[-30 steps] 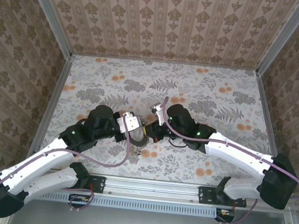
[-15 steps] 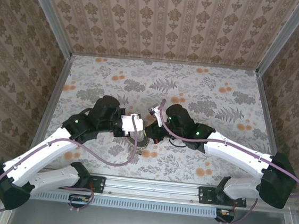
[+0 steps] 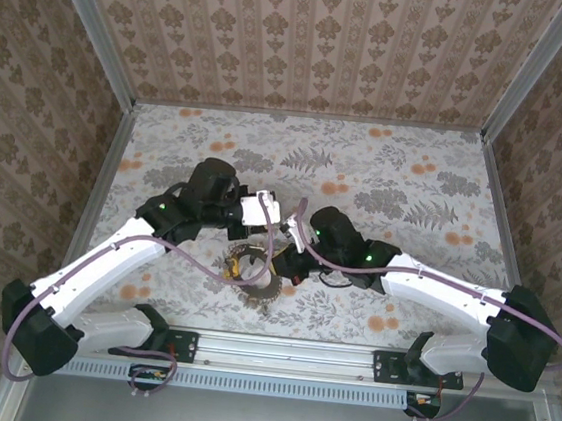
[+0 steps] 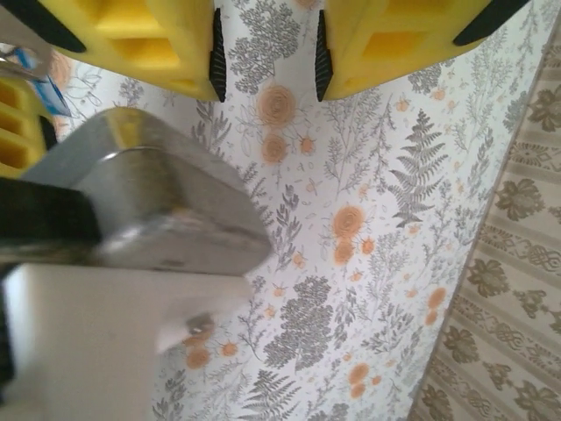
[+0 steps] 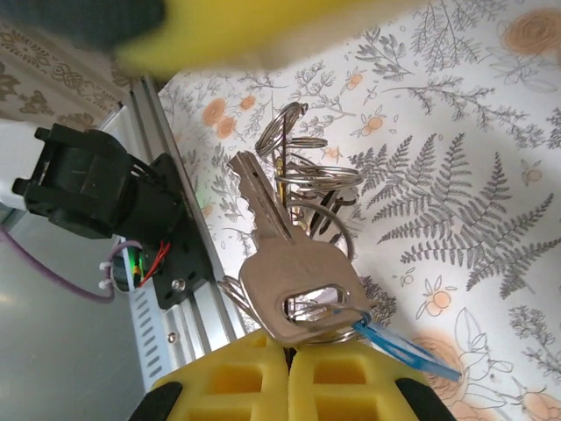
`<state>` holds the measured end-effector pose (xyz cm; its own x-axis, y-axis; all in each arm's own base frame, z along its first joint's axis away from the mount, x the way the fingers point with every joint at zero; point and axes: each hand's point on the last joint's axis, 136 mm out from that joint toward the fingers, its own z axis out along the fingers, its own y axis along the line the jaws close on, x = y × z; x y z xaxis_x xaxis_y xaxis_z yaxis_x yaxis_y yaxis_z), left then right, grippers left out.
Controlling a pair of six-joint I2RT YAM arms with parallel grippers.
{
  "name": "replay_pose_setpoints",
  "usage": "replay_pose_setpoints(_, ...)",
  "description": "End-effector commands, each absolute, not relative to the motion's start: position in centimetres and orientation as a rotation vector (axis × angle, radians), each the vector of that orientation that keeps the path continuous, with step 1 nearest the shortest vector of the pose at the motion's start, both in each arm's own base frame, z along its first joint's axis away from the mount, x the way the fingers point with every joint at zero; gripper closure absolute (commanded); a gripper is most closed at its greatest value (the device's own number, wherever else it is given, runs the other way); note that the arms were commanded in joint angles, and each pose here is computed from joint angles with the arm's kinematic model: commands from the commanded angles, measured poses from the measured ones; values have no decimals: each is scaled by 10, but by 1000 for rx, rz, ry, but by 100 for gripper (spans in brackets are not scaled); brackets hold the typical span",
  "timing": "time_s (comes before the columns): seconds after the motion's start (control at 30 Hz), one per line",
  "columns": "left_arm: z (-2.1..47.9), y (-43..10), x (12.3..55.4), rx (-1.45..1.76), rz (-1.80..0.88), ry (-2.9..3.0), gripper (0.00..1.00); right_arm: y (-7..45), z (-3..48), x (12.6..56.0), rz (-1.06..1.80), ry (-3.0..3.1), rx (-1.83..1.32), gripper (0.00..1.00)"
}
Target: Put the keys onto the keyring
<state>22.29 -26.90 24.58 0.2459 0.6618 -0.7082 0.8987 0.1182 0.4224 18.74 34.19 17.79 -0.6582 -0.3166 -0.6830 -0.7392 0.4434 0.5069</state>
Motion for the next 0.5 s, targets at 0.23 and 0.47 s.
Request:
replay_pose_setpoints(0.23, 291, -234, 217, 1409, -446, 1489, 57, 339, 216, 194, 1267, 2084, -771, 100)
replay_pose_setpoints(0.47, 285, -226, 166, 1255, -785, 1528, 60, 338, 219, 200, 1251, 2036, -741, 100)
